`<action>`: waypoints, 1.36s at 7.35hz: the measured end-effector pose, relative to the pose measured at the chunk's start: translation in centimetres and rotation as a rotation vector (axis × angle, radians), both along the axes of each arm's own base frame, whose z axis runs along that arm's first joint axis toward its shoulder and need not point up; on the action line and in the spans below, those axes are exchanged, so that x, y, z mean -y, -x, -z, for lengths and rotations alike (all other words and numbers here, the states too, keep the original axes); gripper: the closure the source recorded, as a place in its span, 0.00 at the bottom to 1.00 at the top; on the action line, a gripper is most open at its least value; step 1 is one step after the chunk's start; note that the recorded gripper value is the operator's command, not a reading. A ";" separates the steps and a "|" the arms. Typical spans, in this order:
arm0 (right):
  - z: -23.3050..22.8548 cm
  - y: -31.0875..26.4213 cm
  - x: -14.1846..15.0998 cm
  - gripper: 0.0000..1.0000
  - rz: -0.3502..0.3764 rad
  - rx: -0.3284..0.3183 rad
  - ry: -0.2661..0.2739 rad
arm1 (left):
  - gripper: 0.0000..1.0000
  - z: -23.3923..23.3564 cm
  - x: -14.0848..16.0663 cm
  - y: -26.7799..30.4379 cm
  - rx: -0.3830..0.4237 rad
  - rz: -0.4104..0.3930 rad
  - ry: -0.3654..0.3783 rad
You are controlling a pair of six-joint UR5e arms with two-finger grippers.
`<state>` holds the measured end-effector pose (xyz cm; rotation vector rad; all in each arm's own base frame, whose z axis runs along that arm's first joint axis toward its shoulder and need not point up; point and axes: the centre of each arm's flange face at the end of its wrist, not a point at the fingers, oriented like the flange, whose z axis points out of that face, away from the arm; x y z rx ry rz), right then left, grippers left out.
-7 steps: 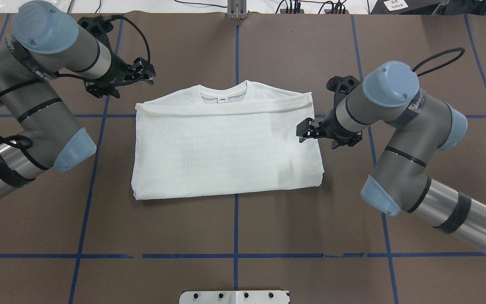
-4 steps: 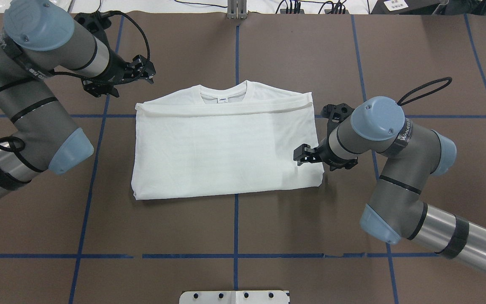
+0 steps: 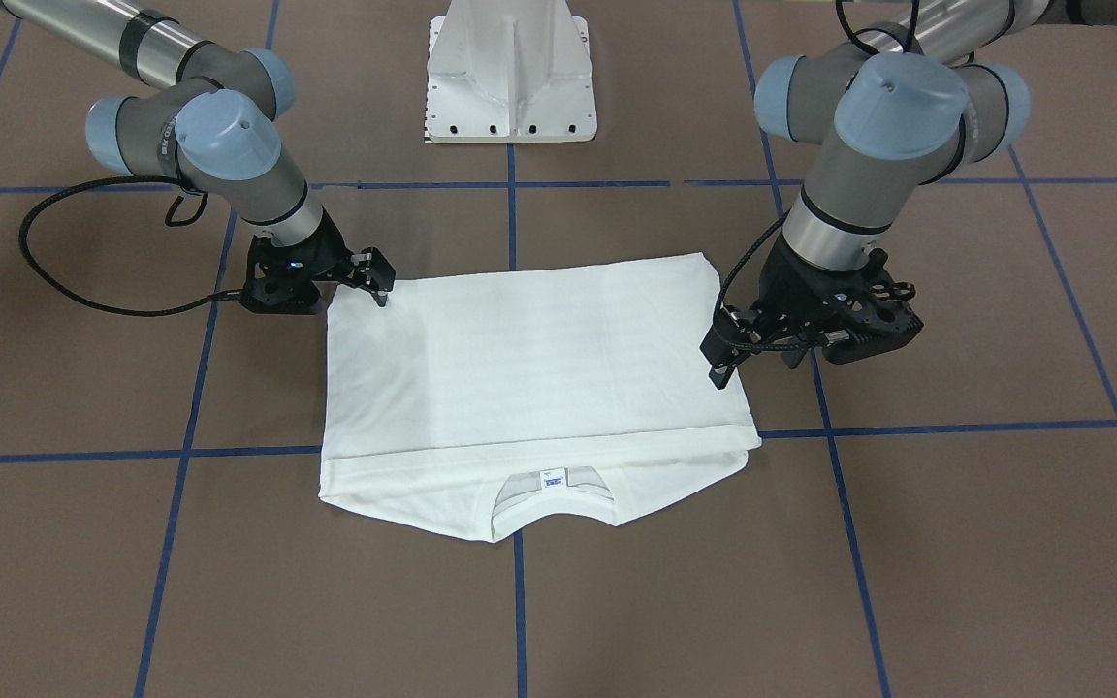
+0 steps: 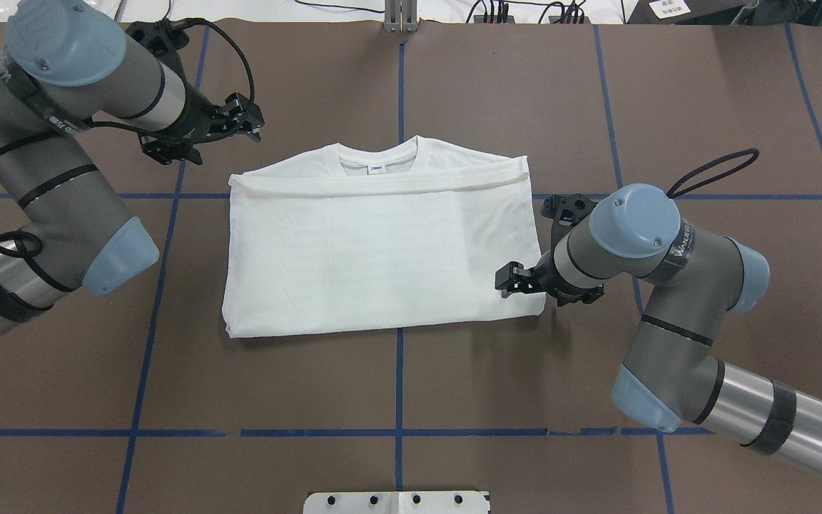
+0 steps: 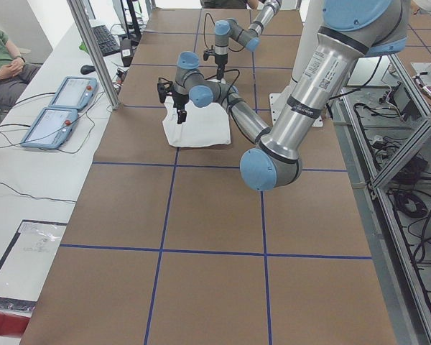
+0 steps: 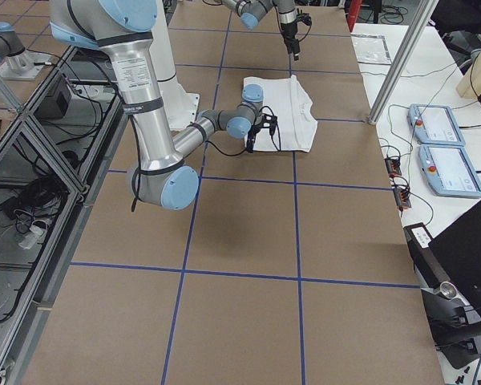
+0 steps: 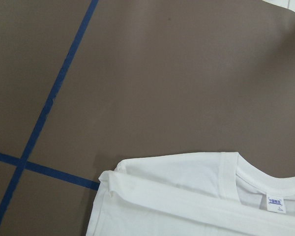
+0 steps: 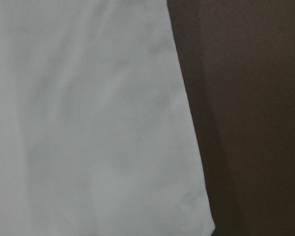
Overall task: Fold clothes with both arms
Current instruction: 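Move the right gripper to the folded bundle's near side edge and grasp, then drag the folded shirt with the right gripper toward the robot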
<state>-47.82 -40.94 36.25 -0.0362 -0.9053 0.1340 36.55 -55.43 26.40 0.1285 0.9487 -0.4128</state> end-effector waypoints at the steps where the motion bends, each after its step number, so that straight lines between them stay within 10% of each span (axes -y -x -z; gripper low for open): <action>1: 0.0 0.0 -0.1 1.00 0.003 0.001 0.003 | 0.01 0.0 0.0 0.0 0.000 0.000 0.000; 10: -0.7 -7.6 -5.0 1.00 0.008 -0.027 0.025 | 0.01 0.7 -0.1 -0.1 -0.006 0.000 -0.010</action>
